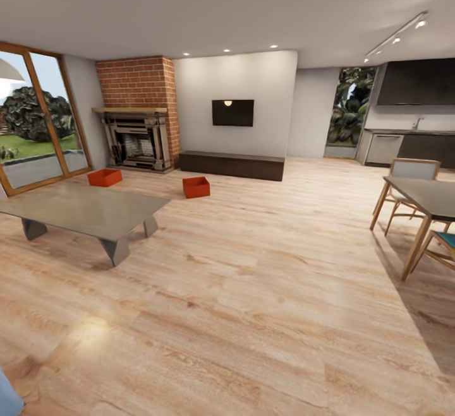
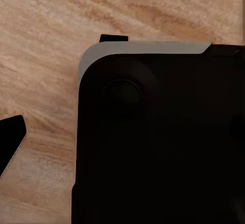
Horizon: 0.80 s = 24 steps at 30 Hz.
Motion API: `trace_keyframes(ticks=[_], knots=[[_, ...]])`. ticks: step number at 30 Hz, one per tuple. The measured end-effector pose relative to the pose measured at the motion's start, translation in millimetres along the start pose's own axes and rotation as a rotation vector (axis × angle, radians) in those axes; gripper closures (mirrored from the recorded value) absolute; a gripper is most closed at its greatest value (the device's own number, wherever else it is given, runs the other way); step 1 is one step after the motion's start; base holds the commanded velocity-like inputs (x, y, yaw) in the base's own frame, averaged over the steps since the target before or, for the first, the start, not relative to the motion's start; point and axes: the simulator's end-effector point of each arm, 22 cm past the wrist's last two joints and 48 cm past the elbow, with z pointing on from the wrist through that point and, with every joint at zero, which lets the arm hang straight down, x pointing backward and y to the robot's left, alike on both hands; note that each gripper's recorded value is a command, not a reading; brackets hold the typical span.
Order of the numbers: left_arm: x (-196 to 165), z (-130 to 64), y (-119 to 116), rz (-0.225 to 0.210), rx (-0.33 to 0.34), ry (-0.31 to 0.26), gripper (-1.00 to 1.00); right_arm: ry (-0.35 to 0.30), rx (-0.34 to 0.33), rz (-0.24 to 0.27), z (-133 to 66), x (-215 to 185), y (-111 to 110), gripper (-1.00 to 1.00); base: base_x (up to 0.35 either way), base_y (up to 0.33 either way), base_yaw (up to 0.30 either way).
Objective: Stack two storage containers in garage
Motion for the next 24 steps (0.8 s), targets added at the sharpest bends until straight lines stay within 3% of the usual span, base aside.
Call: trace_keyframes(ticks=[24], knots=[[-0.2, 0.0, 0.0, 0.0, 0.0, 0.0, -1.0, -0.001, 0.0, 0.0, 0.0, -0.1, 0.2, -1.0, 0.322, 0.0, -0.009]])
